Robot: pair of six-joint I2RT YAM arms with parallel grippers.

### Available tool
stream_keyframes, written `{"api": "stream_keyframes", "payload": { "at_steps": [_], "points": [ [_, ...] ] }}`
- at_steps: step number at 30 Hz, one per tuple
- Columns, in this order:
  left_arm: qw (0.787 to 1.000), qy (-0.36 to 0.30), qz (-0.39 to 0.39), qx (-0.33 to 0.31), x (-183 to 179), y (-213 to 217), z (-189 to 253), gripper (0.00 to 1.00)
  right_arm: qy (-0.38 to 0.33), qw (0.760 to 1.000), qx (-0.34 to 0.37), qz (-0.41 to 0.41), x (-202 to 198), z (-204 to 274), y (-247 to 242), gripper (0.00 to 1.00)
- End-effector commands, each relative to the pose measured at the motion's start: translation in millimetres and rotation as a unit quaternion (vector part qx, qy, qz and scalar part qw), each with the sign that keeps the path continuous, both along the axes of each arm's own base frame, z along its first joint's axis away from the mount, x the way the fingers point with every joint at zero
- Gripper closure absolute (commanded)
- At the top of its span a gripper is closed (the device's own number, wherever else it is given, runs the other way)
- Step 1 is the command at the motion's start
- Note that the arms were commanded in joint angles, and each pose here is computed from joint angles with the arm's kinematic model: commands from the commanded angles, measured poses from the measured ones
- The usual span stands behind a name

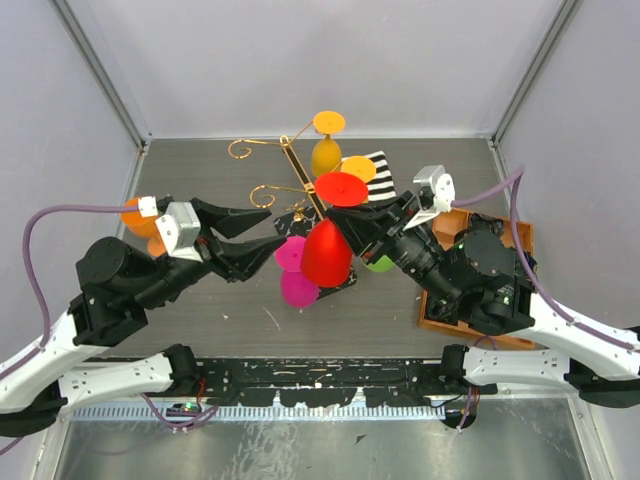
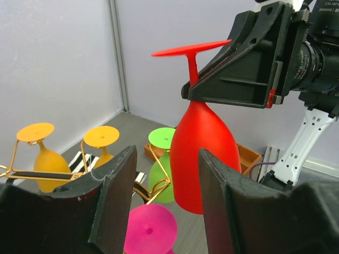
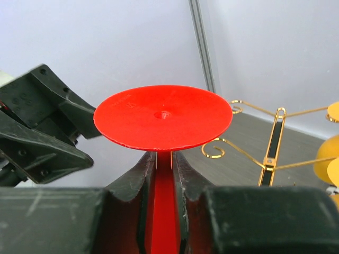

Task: Place the wine glass upside down on the wine glass rack
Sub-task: Turn the wine glass upside down at the wine rack.

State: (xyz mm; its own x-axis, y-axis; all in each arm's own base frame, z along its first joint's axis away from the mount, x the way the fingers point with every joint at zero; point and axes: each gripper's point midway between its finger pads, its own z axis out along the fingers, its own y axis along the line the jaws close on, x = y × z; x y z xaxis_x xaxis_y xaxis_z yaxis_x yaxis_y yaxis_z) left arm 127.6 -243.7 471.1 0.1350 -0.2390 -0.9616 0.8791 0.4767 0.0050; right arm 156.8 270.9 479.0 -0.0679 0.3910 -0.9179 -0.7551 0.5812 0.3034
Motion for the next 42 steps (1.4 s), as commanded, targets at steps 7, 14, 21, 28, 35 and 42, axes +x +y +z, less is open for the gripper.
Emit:
{"api": "stream_keyframes", "payload": {
  "at_steps": [7, 14, 21, 28, 35, 42],
  "points": [
    [0.999, 0.0, -0.026, -0.037, -2, -16, 19, 0.44, -0.07, 0.997, 0.046, 0.003, -5, 42, -7, 0.99],
    [0.996, 0.01, -0.026, -0.084, -6, -6, 38, 0.46, -0.137, 0.991, 0.011, -0.006, -5, 33, -5, 0.99],
    [0.972, 0.106, -0.036, -0.204, -11, 20, 67, 0.46, -0.288, 0.957, 0.029, -0.008, -27, 42, -20, 0.99],
    [0.945, 0.166, -0.07, -0.273, -16, 23, 79, 0.44, -0.411, 0.911, -0.006, -0.035, -36, 48, -15, 0.99],
    [0.937, 0.207, -0.106, -0.261, -19, -1, 75, 0.46, -0.49, 0.869, -0.054, -0.046, -38, 44, 4, 0.99],
    [0.933, 0.216, -0.135, -0.254, -24, -14, 72, 0.47, -0.497, 0.862, -0.081, -0.056, -30, 40, 14, 0.99]
  ]
}}
